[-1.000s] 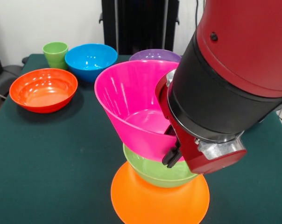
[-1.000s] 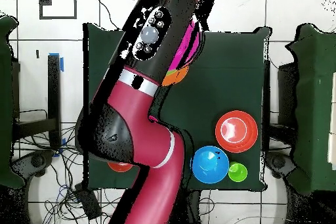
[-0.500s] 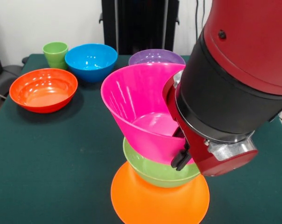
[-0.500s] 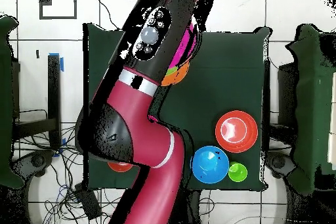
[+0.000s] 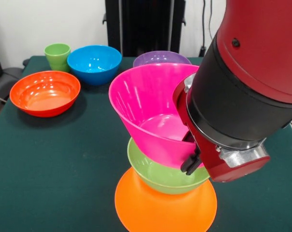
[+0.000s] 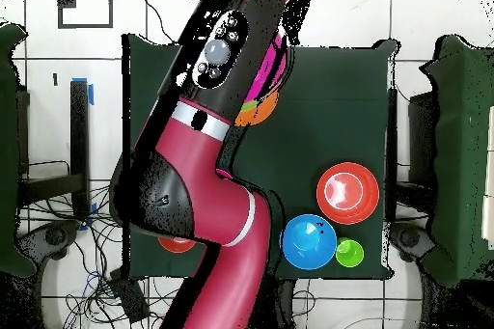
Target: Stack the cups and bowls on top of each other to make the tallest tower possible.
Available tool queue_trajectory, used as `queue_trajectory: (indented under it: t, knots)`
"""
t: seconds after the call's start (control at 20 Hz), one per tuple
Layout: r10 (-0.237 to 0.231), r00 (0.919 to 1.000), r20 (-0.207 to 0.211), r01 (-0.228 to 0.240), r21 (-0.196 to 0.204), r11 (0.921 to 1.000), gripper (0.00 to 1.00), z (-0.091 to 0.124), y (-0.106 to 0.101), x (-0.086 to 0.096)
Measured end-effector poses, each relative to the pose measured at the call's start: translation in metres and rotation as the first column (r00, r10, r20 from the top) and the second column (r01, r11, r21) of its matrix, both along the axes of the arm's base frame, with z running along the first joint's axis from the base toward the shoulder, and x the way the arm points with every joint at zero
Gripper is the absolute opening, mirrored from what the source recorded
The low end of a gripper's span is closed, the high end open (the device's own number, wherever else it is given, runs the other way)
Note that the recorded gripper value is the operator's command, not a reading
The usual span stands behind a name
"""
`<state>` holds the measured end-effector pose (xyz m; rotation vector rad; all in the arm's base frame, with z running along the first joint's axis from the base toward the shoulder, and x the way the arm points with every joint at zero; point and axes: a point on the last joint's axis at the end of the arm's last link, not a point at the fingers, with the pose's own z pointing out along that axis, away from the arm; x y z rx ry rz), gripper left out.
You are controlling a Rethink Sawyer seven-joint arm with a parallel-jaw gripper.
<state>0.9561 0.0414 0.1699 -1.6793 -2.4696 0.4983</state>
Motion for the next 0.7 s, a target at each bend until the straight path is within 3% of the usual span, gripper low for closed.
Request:
queue_trajectory:
  t: [0.7]
  knots:
    - [-0.004, 0.9999, -0.010, 0.004, 0.003, 1.0000, 0.00, -0.0026, -0.0001, -0.0014]
